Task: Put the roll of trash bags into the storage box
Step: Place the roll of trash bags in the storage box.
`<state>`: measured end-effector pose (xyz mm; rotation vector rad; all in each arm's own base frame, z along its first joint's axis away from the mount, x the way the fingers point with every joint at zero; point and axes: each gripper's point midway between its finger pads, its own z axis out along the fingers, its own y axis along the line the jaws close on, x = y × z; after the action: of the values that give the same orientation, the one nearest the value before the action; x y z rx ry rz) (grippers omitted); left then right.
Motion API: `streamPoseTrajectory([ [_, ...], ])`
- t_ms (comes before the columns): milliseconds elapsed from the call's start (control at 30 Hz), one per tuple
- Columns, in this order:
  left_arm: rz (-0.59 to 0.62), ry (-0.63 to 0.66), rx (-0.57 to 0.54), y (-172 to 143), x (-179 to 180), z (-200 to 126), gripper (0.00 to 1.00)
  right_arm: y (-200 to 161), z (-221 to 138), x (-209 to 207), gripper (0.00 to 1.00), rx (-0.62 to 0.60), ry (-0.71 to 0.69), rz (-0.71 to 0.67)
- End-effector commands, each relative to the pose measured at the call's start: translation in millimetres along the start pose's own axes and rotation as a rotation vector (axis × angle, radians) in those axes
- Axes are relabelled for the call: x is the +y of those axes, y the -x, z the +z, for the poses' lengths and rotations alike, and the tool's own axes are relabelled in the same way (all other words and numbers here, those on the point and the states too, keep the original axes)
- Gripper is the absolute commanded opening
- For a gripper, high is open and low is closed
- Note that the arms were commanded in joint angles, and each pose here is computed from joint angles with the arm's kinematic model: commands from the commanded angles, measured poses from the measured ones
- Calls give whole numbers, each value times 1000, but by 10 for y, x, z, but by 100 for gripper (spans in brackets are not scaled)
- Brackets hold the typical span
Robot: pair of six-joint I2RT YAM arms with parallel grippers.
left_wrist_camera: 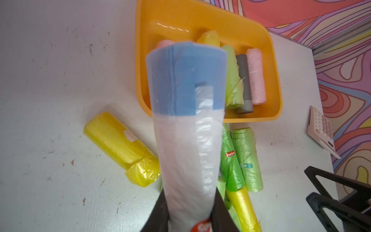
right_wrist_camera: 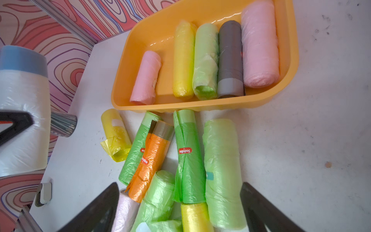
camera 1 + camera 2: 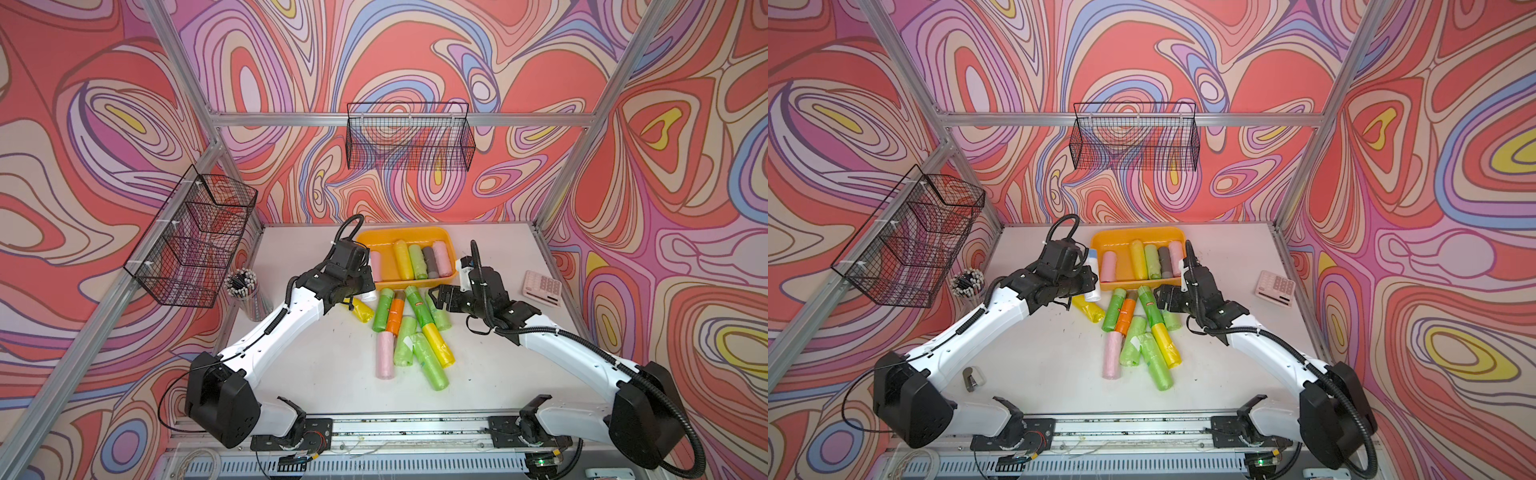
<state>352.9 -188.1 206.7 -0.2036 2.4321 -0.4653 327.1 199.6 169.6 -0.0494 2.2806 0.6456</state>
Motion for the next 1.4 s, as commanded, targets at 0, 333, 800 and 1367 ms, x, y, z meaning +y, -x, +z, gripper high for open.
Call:
streamPoseTrajectory([
  [0, -1, 21, -37, 135, -112, 58, 10, 23, -64, 17, 97, -17, 9, -25],
  [333, 12, 54, -7, 195, -353, 642, 9, 7, -31, 291, 97, 39, 145, -8],
  [800, 88, 105, -42, 504, -553, 1161, 9, -73, -212, 310, 97, 84, 146, -7],
  [1367, 177, 181, -33, 643, -593, 1547, 8, -166, -392, 219, 97, 84, 115, -33],
])
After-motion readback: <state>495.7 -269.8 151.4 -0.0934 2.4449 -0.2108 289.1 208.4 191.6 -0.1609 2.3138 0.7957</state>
